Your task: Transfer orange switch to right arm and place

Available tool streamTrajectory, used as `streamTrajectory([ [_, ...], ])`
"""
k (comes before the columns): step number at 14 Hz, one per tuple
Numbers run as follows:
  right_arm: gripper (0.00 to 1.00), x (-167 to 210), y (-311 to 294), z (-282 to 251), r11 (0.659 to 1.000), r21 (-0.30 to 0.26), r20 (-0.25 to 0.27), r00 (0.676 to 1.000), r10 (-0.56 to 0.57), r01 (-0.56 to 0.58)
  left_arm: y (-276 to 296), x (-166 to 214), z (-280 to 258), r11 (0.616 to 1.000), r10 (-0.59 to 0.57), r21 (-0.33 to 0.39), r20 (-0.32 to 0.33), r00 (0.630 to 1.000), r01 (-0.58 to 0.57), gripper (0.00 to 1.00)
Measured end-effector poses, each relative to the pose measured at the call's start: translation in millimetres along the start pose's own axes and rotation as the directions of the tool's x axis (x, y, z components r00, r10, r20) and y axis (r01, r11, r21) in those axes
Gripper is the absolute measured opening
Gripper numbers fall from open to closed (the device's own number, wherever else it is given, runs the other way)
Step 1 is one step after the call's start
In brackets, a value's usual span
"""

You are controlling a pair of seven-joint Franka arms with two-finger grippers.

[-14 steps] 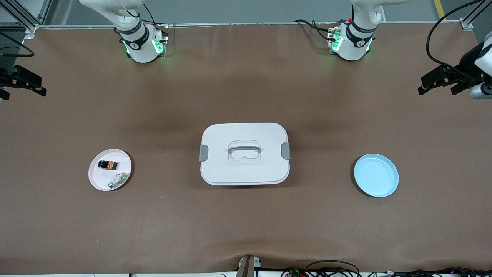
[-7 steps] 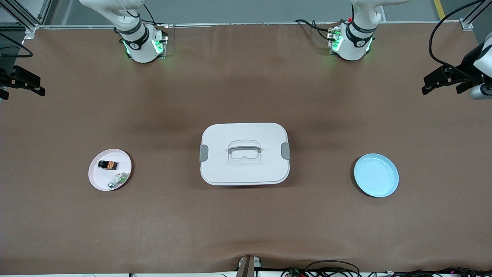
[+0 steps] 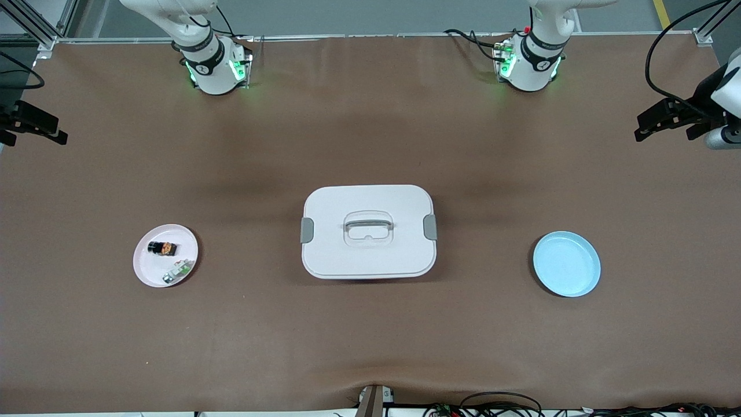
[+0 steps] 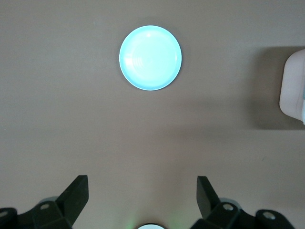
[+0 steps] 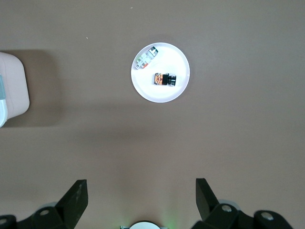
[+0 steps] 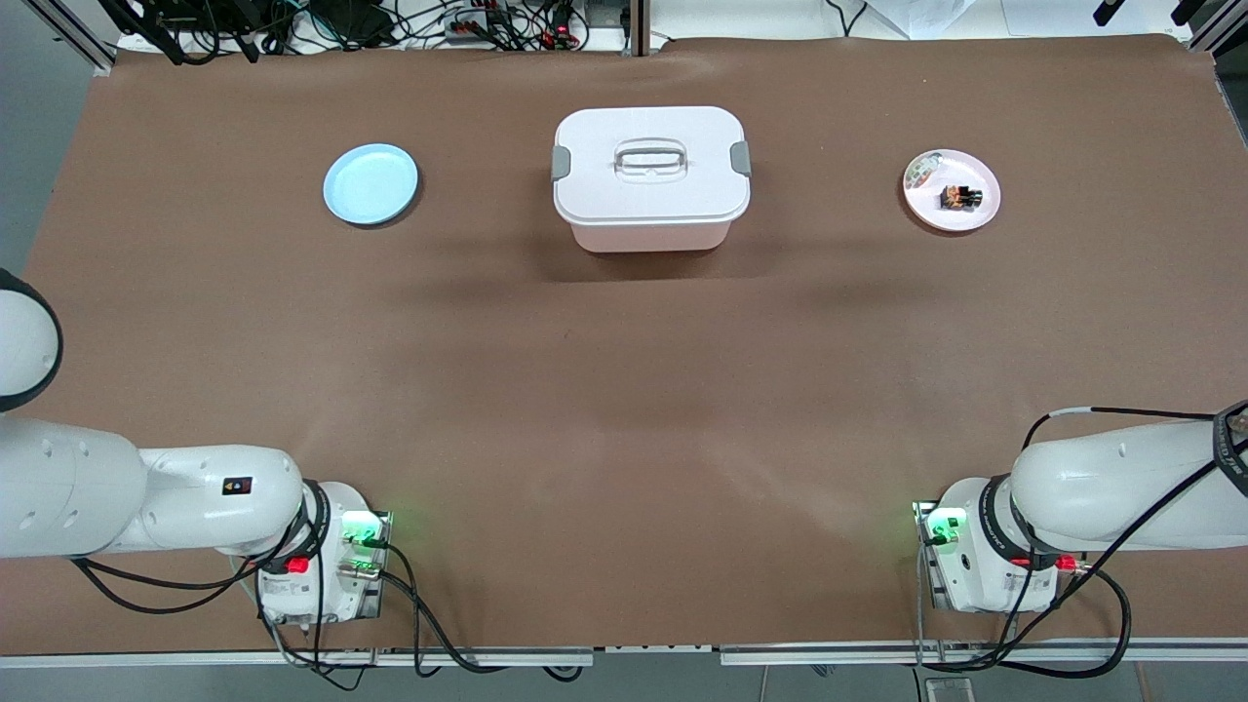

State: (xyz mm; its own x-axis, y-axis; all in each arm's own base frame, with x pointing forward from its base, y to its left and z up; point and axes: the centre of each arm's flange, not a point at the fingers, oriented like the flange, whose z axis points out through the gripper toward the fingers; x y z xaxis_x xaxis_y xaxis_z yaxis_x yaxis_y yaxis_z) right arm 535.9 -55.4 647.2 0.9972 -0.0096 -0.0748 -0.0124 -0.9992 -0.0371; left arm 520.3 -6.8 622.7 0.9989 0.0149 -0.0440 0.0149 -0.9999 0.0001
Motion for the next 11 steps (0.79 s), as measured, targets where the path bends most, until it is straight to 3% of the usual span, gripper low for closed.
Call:
streamTrajectory([
  [11, 1.00, -1.8, -0.4, -7.9, 1.000, -0.001, -0.024, 1.000, 0.011, -0.011, 0.0, 0.0, 0.0, 1.000, 0.000, 0.000, 0.000, 1.000, 0.000, 1.00],
])
